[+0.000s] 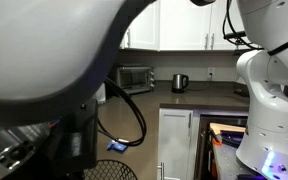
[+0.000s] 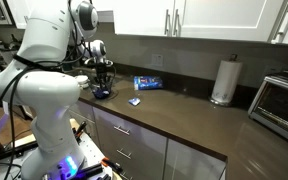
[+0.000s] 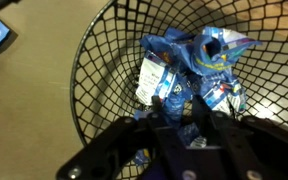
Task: Remove one blue sachet from the basket and place it on the countertop
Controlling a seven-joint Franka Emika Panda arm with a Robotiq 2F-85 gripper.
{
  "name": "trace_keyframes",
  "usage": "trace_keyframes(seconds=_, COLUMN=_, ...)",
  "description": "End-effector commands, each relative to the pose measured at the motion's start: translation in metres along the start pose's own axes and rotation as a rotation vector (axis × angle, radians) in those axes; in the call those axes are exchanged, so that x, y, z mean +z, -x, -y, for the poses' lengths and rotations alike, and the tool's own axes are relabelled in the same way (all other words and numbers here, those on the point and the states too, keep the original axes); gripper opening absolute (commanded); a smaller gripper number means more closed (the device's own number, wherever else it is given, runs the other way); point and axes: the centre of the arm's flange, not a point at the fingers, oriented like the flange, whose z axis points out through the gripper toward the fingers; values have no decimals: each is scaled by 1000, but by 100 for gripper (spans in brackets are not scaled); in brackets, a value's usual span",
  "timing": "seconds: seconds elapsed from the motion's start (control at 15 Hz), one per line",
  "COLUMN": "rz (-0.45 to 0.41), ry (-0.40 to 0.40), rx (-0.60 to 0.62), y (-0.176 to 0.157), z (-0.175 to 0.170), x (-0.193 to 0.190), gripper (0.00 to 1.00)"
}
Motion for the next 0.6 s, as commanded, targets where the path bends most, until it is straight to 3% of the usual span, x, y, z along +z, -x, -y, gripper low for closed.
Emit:
trace_keyframes(seconds=0.0, rz=30, ry=-34, rx=-27, y=1, z=-6, x=4, gripper=33)
trace_keyframes(seconds=0.07, rz=34, ry=-35, rx=-28, y=0, z=-7, x=7, gripper=48)
trace_keyframes(seconds=0.13, rz=38, ry=-37, rx=-31, y=-1, z=-8, x=9, gripper=57)
trace_keyframes(seconds=0.4, rz=55, ry=-43, rx=-45, y=-4, z=-10, x=21, gripper=81)
trace_keyframes(seconds=0.47, rz=58, ry=-45, rx=-48, y=-5, z=-9, x=24, gripper=83)
trace_keyframes(seconds=0.53, rz=62, ry=-46, rx=-51, y=-5, z=-9, x=26, gripper=74)
